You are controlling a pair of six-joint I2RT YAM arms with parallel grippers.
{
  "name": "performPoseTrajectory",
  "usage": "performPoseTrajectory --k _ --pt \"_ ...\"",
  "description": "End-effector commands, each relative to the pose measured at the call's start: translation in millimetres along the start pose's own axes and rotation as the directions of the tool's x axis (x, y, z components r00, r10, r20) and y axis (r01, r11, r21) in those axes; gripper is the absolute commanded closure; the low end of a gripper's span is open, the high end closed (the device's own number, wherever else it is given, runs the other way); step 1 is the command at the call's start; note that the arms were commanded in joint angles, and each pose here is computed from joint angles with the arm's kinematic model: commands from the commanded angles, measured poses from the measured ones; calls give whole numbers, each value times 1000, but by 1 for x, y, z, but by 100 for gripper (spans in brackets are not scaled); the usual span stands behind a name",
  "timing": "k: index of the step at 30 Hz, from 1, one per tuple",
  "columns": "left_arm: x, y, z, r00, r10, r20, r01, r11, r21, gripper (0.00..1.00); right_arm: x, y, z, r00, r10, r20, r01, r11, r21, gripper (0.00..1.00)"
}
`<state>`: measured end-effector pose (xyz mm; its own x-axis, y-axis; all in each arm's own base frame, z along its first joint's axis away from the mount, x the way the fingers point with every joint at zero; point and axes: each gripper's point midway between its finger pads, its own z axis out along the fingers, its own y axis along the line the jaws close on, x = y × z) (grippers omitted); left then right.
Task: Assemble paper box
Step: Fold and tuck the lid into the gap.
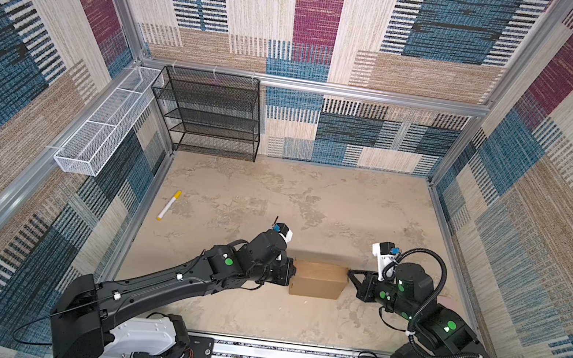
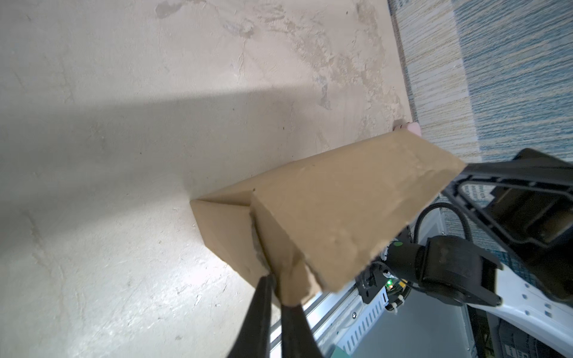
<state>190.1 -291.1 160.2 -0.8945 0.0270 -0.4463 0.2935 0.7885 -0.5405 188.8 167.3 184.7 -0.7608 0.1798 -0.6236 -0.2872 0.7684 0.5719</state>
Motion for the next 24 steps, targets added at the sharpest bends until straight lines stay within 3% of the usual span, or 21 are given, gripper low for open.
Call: performPoseTrajectory --k 1,5,17,20,24 --pt "27 24 0 994 -46 -103 37 995 -94 83 12 -7 0 999 20 -48 -19 999 28 100" --pt "24 24 -4 995 -34 -92 24 994 -107 76 9 -8 -4 999 20 -33 -19 999 39 100" --pt "2 14 -29 999 22 -25 -25 992 -120 53 1 -1 -11 1000 21 -2 -21 1000 19 78" --pt "-5 6 -37 999 36 -4 -36 994 -103 45 -2 3 -13 1000 17 6 -17 1000 9 77" --pt "-13 -1 -49 998 54 20 -52 995 -89 44 -8 8 -16 1000 10 18 -10 1000 -2 77"
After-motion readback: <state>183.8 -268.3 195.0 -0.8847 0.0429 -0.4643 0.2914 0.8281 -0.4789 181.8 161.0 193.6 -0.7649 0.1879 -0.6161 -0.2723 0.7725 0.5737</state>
